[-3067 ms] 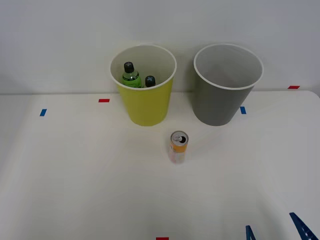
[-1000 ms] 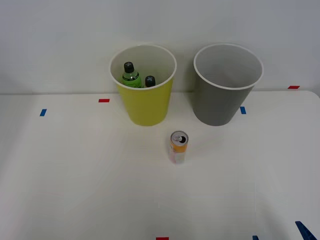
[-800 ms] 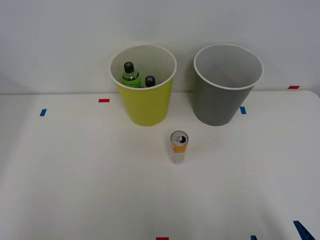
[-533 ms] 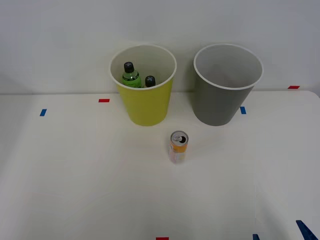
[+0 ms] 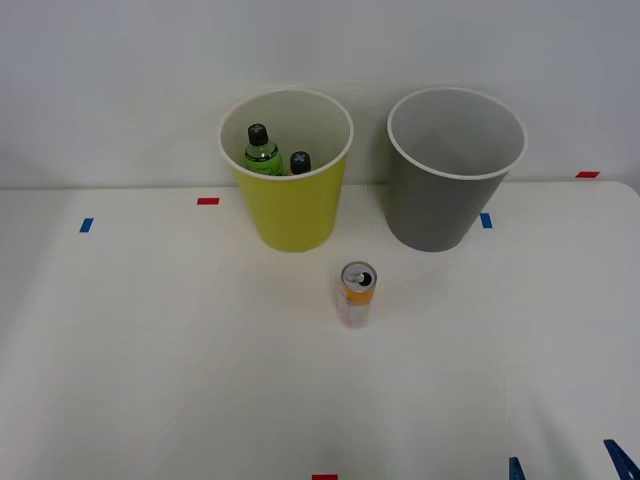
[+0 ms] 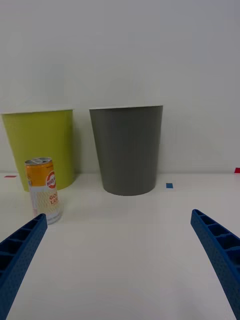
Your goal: Put cans in the gray bin, plastic bottles in the light green bin
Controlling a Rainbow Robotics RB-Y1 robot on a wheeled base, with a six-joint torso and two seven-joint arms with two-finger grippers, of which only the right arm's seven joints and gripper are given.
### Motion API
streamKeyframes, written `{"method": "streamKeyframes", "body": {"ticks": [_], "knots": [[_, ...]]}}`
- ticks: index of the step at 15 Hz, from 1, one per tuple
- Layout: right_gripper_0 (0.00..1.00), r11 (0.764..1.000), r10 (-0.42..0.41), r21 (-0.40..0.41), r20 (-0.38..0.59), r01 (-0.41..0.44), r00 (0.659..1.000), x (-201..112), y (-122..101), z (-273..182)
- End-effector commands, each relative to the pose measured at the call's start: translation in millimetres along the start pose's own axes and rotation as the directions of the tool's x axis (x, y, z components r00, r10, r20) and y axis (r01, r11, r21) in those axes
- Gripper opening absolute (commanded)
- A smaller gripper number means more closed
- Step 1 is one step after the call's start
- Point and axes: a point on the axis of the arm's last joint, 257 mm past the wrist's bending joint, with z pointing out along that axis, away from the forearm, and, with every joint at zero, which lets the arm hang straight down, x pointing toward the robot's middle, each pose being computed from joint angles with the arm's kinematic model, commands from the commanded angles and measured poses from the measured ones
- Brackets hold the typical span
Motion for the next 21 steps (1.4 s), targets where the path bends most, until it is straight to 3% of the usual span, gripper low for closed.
{"method": "streamKeyframes", "body": {"ticks": [1, 6, 10, 14, 21], "knots": [[1.0, 0.997, -0.008, 0.072, 0.022, 0.007, 1.0, -1.5, -0.1, 4.2], [1.0, 0.995, -0.012, 0.095, 0.029, 0.01, 1.0, -3.7, -3.1, 2.0], [1.0, 0.988, 0.039, 0.148, 0.061, -0.048, 0.997, -7.5, 0.9, 2.5], [1.0, 0.975, -0.02, 0.224, 0.074, 0.002, 0.997, -11.2, 0.4, 3.0], [1.0, 0.976, -0.006, 0.219, 0.067, -0.009, 0.998, -10.7, -0.4, -2.2]]}}
